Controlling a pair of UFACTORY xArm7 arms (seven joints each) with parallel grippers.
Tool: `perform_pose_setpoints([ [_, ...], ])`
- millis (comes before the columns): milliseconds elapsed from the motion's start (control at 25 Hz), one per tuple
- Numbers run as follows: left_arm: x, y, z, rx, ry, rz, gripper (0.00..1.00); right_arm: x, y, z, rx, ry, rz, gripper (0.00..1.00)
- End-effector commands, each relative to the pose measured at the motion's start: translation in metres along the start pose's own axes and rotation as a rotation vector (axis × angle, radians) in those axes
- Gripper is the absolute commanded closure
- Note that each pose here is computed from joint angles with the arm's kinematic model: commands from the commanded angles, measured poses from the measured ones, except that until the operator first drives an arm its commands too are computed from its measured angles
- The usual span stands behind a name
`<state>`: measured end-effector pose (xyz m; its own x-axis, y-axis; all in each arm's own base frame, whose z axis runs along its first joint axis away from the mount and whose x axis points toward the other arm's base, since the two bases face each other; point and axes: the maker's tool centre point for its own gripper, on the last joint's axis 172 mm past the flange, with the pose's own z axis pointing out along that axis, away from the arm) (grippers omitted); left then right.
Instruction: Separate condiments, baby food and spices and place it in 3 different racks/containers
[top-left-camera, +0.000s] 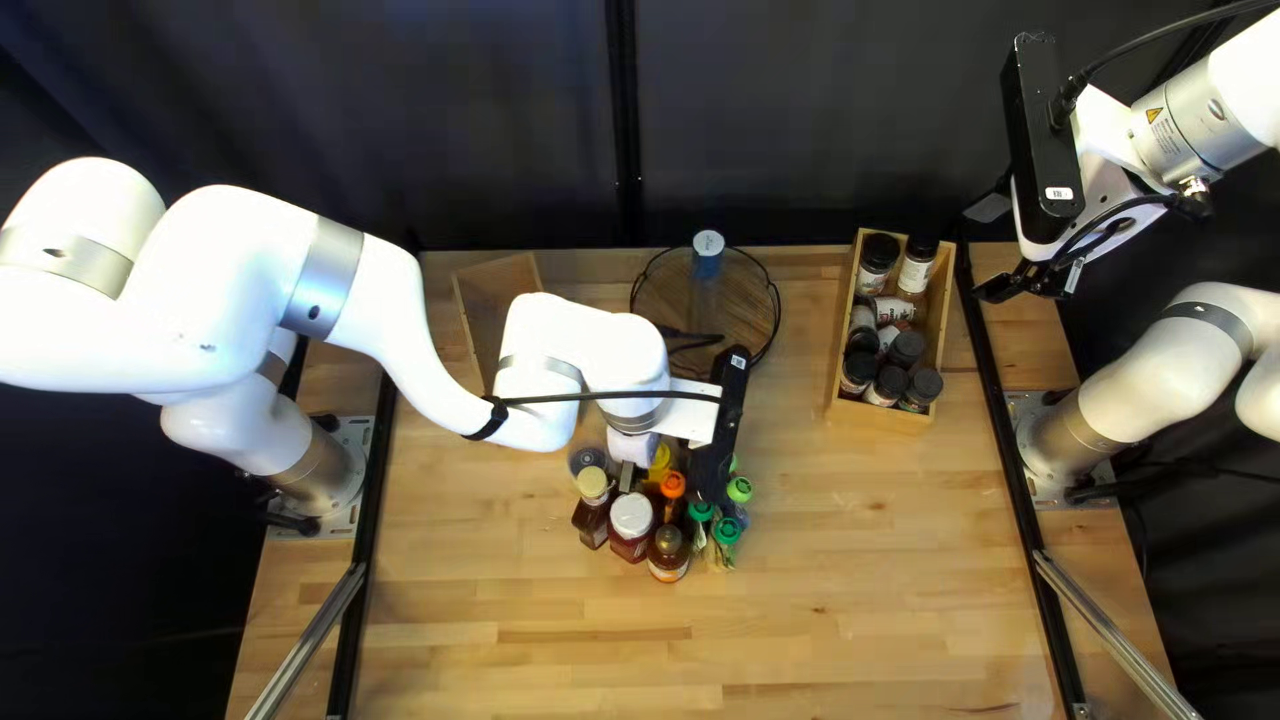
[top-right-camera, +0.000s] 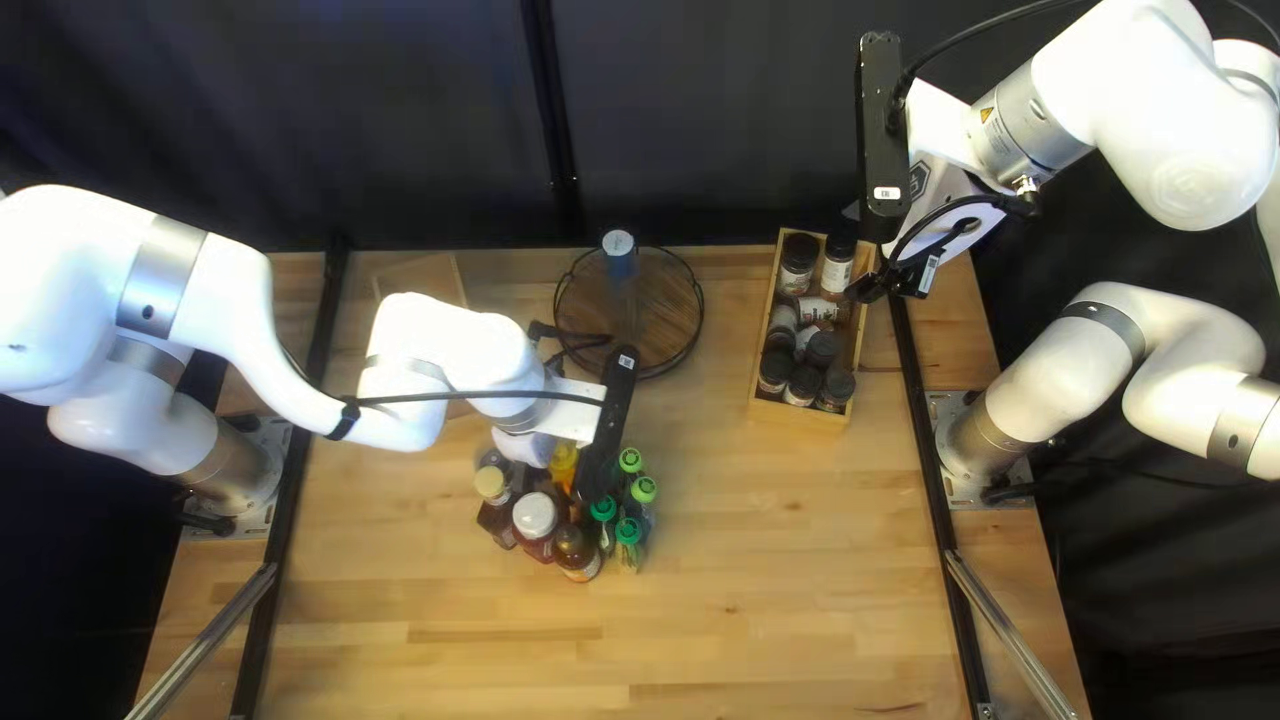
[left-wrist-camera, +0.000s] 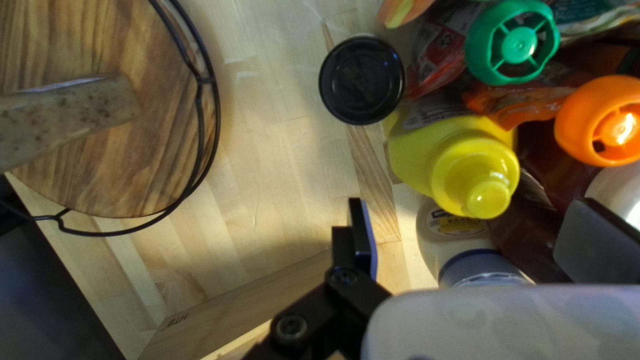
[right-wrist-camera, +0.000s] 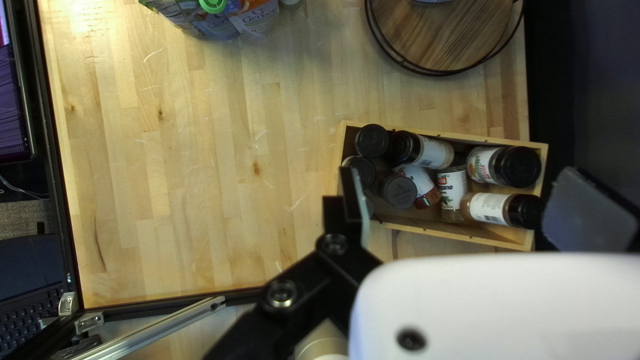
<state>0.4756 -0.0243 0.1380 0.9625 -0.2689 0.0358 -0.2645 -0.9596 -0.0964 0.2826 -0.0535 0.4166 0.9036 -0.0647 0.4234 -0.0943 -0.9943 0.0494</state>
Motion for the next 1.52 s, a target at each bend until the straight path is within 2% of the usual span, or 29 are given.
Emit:
perform_pose_setpoints([
  [40, -0.001, 0.0, 0.008, -0.005, -0.001, -0.004, 0.0, 0.0, 0.0, 0.0, 0.0, 0.0, 0.0, 0.0],
  [160, -0.001, 0.001, 0.012, -0.01, 0.001, -0.006, 0.0, 0.0, 0.0, 0.0, 0.0, 0.0, 0.0, 0.0],
  [200, -0.001, 0.002, 0.012, -0.011, 0.001, -0.006, 0.03, 0.0, 0.0, 0.0, 0.0, 0.0, 0.0, 0.0],
  [240, -0.001, 0.002, 0.012, -0.011, 0.002, -0.006, 0.26, 0.0, 0.0, 0.0, 0.0, 0.0, 0.0, 0.0],
  [280, -0.001, 0.002, 0.012, -0.011, 0.003, -0.007, 0.92, 0.0, 0.0, 0.0, 0.0, 0.0, 0.0, 0.0],
  [320, 0.0, 0.002, 0.012, -0.011, 0.003, -0.006, 1.0, 0.0, 0.0, 0.0, 0.0, 0.0, 0.0, 0.0],
  [560, 0.001, -0.001, 0.006, -0.008, 0.006, -0.004, 1.0, 0.0, 0.0, 0.0, 0.0, 0.0, 0.0, 0.0],
  [760, -0.007, -0.022, -0.027, 0.002, -0.007, -0.01, 1.0, 0.0, 0.0, 0.0, 0.0, 0.0, 0.0, 0.0],
  [920, -0.022, -0.06, -0.067, 0.026, -0.014, -0.037, 1.0, 0.0, 0.0, 0.0, 0.0, 0.0, 0.0, 0.0],
  [1080, -0.036, -0.105, -0.086, 0.05, -0.011, -0.077, 1.0, 0.0, 0.0, 0.0, 0.0, 0.0, 0.0, 0.0],
  [1320, -0.056, -0.171, -0.086, 0.056, 0.007, -0.133, 1.0, 0.0, 0.0, 0.0, 0.0, 0.0, 0.0, 0.0],
  [1520, -0.065, -0.219, -0.066, 0.06, 0.007, -0.17, 1.0, 0.0, 0.0, 0.0, 0.0, 0.0, 0.0, 0.0],
])
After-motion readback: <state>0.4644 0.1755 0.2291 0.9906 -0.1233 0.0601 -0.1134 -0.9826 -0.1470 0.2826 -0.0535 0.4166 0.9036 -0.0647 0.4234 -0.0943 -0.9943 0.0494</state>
